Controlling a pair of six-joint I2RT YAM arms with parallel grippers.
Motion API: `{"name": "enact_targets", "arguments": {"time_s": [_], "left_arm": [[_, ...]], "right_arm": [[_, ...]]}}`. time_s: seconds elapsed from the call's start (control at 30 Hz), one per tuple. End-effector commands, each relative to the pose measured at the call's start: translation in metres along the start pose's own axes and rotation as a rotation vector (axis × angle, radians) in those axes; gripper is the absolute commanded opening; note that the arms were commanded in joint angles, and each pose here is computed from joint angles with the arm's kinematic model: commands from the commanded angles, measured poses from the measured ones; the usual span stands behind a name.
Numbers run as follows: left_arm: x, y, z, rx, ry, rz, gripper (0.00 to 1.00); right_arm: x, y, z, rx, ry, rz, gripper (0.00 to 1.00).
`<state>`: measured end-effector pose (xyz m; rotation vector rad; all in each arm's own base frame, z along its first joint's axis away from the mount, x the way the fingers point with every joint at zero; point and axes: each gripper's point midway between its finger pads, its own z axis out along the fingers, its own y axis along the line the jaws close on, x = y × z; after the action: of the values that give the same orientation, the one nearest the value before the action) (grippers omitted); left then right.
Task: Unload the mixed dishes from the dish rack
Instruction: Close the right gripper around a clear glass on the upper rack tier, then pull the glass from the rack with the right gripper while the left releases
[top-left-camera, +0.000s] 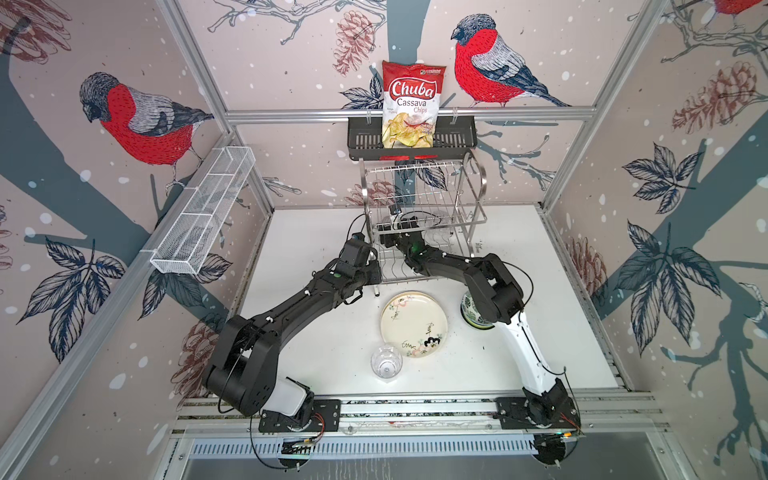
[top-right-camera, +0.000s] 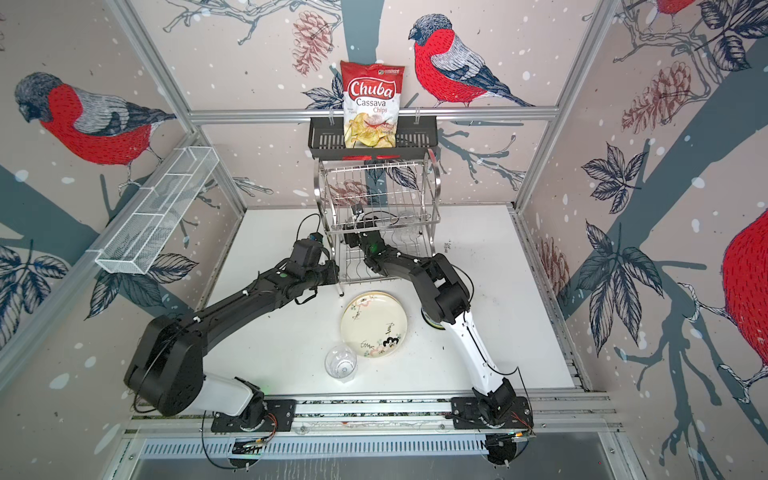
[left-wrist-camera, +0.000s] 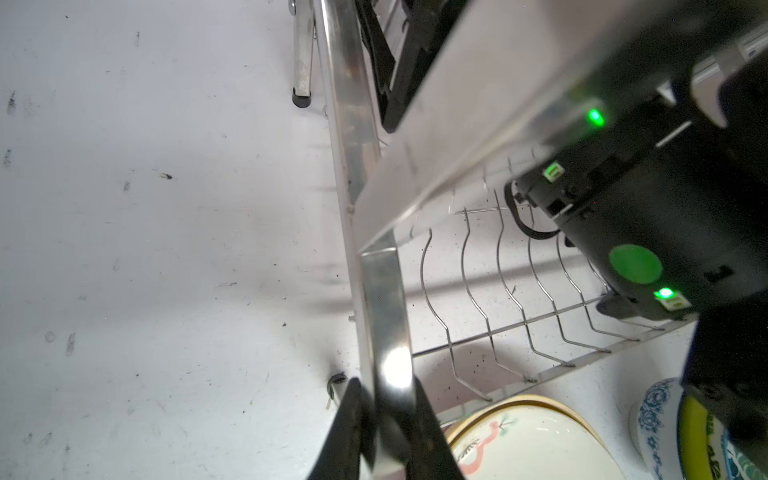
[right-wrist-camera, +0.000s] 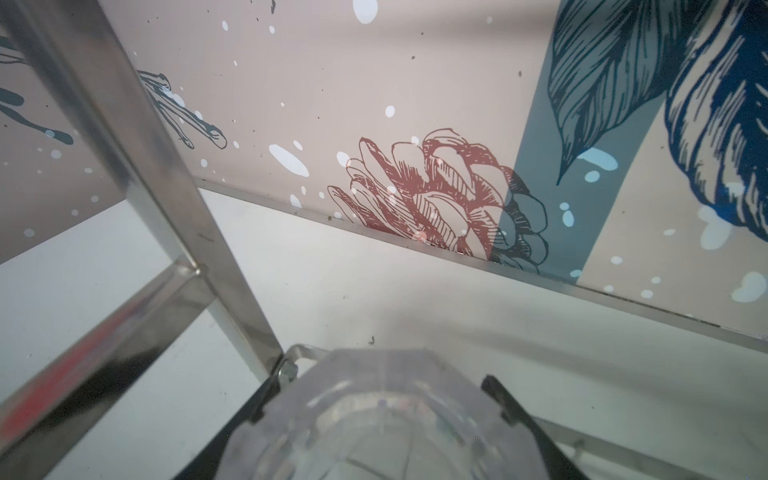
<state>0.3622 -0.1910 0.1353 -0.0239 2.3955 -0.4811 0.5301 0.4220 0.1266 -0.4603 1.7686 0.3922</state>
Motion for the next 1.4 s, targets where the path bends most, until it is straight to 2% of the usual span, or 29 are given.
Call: {"name": "enact_targets", "arguments": {"time_s": [0.0,0.13,0.37,0.7,0.97,1.03,1.13,1.23,1.37], "left_arm": [[0.016,0.004,0.000,-0.008,0.070,-0.028,0.13],[0.014,0.005,-0.001,-0.013,0.063,-0.029,0.13],[0.014,0.007,0.000,-0.025,0.061,-0.035,0.13],[0.015,0.012,-0.006,-0.048,0.050,-0.039,0.13],[0.006,0.017,-0.014,-0.066,0.024,-0.052,0.18],[0.005,0.016,-0.016,-0.061,0.023,-0.054,0.23],[0.005,0.014,-0.018,-0.049,0.020,-0.060,0.41],[0.007,0.014,-0.022,-0.037,0.015,-0.069,0.53],[0.016,0.013,-0.032,-0.013,0.027,-0.073,0.57]], "right_arm": [[0.002,0.005,-0.014,-0.028,0.023,0.053,0.35],[-0.001,0.010,-0.032,-0.067,0.034,0.109,0.31],[-0.006,0.021,-0.065,-0.165,0.036,0.284,0.27],[-0.033,0.017,-0.113,-0.349,-0.043,0.629,0.25],[-0.052,0.015,-0.155,-0.439,-0.102,0.786,0.24],[-0.053,0.017,-0.168,-0.462,-0.106,0.817,0.23],[-0.051,0.019,-0.187,-0.475,-0.109,0.841,0.23],[-0.051,0.021,-0.206,-0.465,-0.111,0.842,0.23],[-0.054,0.023,-0.233,-0.440,-0.109,0.815,0.23]]}}
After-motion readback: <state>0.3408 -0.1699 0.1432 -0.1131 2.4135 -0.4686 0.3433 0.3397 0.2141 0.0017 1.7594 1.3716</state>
